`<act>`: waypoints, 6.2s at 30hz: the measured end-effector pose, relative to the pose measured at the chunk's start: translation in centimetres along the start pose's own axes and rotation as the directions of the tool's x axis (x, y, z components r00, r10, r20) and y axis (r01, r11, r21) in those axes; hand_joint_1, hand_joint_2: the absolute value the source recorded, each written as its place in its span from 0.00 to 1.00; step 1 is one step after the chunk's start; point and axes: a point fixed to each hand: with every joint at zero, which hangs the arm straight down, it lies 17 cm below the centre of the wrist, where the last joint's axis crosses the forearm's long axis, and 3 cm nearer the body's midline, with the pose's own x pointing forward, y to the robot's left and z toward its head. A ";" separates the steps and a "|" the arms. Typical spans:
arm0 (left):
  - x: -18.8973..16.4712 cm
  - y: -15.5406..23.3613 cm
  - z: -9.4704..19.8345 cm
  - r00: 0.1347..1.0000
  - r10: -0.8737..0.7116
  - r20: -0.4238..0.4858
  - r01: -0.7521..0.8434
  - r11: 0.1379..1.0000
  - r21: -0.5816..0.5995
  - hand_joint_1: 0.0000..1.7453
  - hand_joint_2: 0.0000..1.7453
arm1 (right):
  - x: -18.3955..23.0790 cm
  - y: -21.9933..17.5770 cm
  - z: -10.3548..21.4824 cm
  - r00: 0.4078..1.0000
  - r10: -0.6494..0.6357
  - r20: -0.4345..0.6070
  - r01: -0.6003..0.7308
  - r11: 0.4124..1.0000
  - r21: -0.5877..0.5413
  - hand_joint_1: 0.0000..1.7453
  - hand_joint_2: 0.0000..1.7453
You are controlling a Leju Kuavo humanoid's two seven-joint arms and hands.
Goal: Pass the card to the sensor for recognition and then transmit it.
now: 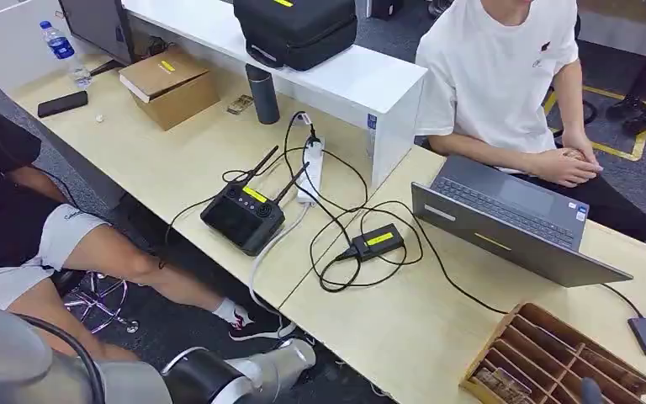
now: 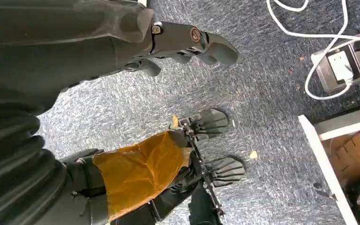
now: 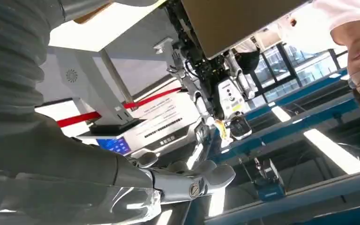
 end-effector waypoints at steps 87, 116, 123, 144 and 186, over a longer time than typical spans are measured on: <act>-1.8 1.5 -0.2 1.000 0.014 -0.018 -0.013 1.000 0.014 0.00 1.00 | 1.9 -1.4 4.6 0.999 0.002 0.047 -0.003 1.000 0.029 0.00 1.00; -3.5 2.6 -0.3 0.998 0.049 -0.027 -0.048 0.998 0.029 0.00 1.00 | 2.2 0.3 9.3 0.995 -0.095 -0.011 0.095 0.981 0.166 0.00 1.00; -4.2 3.1 -0.3 0.997 0.073 -0.036 -0.072 0.997 0.034 0.00 1.00 | 1.7 1.7 12.0 0.990 -0.119 -0.076 0.133 0.964 0.229 0.00 1.00; -4.1 3.3 -0.3 0.995 0.088 -0.045 -0.086 0.995 0.040 0.00 1.00 | 3.8 7.3 16.1 0.987 -0.130 -0.097 0.157 0.914 0.375 0.00 1.00; -3.3 2.4 -0.2 0.998 0.029 -0.051 -0.027 0.999 0.028 0.00 1.00 | -6.3 7.7 16.0 0.967 0.213 -0.140 -0.147 0.914 0.378 0.00 1.00</act>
